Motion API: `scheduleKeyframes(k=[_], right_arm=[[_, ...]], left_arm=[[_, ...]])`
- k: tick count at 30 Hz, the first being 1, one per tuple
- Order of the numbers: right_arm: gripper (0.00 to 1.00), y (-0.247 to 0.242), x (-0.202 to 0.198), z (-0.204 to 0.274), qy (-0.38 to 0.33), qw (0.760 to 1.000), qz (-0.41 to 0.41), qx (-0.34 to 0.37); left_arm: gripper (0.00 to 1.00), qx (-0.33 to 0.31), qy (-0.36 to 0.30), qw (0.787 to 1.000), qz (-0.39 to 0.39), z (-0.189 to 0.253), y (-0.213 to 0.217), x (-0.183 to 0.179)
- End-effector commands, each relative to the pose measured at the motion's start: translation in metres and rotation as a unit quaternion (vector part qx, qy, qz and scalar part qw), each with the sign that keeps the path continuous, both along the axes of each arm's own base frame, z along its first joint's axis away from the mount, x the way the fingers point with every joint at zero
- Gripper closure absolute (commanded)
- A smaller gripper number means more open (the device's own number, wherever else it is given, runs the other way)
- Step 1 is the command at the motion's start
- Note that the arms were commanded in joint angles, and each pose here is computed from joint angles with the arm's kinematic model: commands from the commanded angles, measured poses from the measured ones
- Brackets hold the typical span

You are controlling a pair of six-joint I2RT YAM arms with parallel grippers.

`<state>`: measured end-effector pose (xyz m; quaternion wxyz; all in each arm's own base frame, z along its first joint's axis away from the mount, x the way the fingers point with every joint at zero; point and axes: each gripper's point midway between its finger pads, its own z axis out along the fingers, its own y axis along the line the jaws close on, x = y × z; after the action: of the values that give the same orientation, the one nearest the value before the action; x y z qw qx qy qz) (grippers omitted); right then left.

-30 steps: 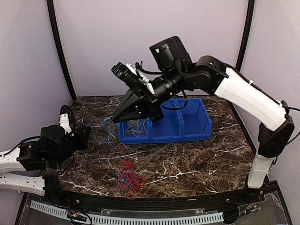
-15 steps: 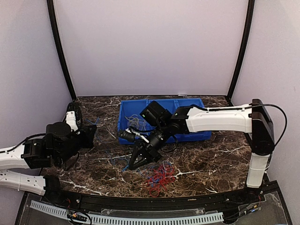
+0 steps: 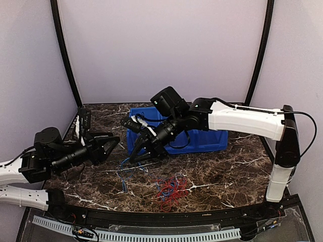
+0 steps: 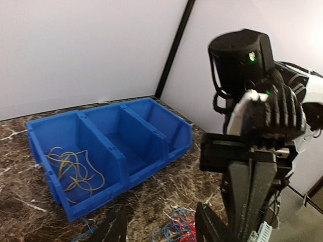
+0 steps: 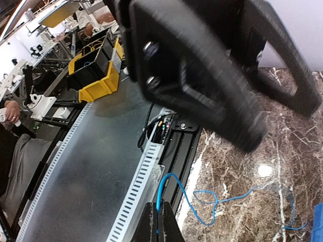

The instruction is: Untangle the cables

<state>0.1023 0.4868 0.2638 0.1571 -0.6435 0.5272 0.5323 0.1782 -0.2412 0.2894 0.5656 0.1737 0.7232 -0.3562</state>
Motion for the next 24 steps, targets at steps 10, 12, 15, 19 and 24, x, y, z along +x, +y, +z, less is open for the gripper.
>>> scheduleKeyframes(k=[10, 12, 15, 19, 24], right_arm=[[1.0, 0.006, 0.025, 0.009, -0.057, 0.997, -0.05, 0.002], [1.0, 0.005, 0.025, 0.007, -0.061, 0.997, -0.051, 0.001], [1.0, 0.002, 0.028, 0.004, -0.064, 0.996, -0.054, -0.003], [1.0, -0.004, 0.031, 0.0, -0.064, 0.996, -0.058, -0.007], [1.0, -0.008, 0.036, -0.003, -0.063, 0.996, -0.065, -0.009]], left_arm=[[0.5, 0.033, 0.024, 0.974, -0.223, -0.04, -0.081, -0.044], [0.52, 0.033, 0.024, 0.973, -0.226, -0.04, -0.08, -0.046], [0.53, 0.032, 0.021, 0.976, -0.213, -0.036, -0.07, -0.046], [0.47, 0.02, 0.009, 0.988, -0.15, -0.027, -0.044, -0.034], [0.41, -0.02, -0.021, 0.99, -0.139, -0.019, -0.027, -0.038]])
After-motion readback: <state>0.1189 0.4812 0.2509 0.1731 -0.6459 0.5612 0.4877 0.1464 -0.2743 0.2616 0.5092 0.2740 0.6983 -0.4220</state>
